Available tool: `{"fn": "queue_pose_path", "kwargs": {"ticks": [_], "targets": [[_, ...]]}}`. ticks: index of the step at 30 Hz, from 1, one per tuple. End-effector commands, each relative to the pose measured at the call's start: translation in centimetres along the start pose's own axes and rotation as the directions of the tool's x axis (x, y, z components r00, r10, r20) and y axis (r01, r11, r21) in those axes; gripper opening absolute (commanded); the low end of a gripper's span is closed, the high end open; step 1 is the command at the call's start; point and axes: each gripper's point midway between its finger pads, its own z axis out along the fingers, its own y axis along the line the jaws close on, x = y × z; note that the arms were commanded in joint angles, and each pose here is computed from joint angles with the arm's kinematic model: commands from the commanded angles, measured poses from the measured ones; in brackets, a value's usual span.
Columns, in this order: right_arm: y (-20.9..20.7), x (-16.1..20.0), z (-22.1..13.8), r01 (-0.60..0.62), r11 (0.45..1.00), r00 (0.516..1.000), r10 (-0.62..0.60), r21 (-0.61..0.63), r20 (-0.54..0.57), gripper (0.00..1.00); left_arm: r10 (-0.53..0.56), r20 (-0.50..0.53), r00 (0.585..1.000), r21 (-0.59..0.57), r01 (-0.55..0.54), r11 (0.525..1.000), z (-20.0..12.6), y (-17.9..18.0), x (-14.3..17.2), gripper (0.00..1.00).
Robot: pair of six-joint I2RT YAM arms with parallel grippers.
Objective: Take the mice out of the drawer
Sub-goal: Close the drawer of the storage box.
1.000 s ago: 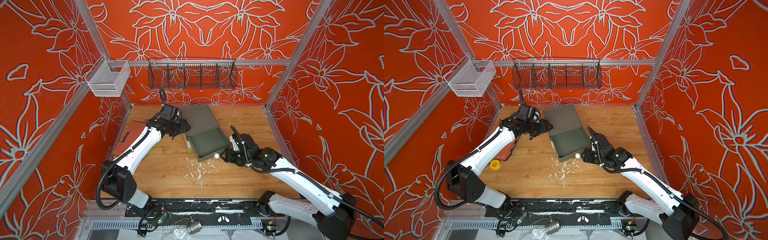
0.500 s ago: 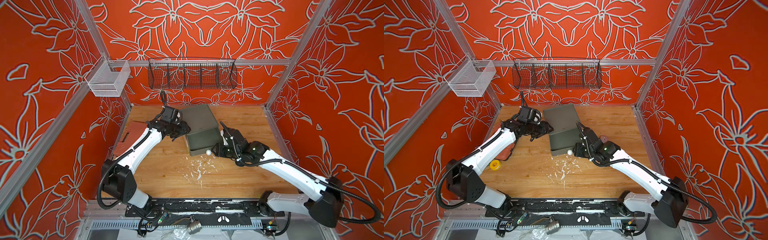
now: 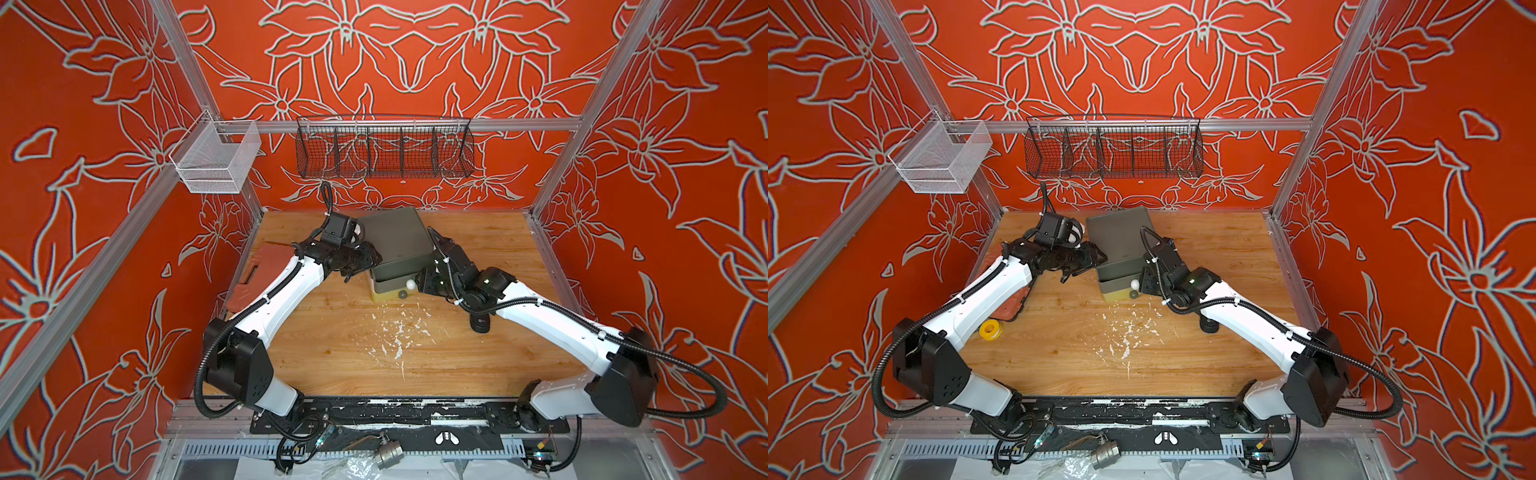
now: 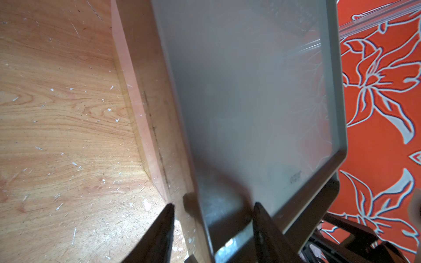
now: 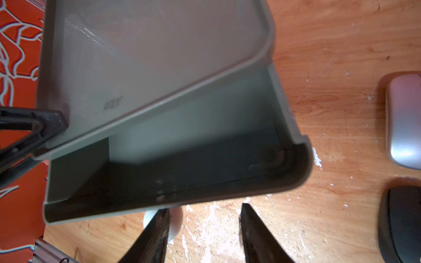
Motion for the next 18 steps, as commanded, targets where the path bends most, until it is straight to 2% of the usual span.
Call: {"fn": "queue_pose_path", "kwargs": {"ticks": [1,11,18], "targets": [[0.8,-2.8,0.4,-0.014,1.0,0.997,0.014,0.002,0.079,0.52,-0.015,-0.029,0.999,-0.027,0.014,1.0,0.3,0.8,0.8,0.52],[1.7,-4.8,2.4,-0.008,0.999,0.994,0.011,-0.031,0.104,0.53,-0.016,-0.035,0.999,-0.027,0.015,1.0,0.2,1.0,1.3,0.5],[2.2,-4.9,2.0,0.011,0.997,0.995,-0.004,-0.071,0.105,0.56,-0.013,-0.017,1.0,-0.016,0.013,1.0,-0.4,0.6,1.1,0.5]]}}
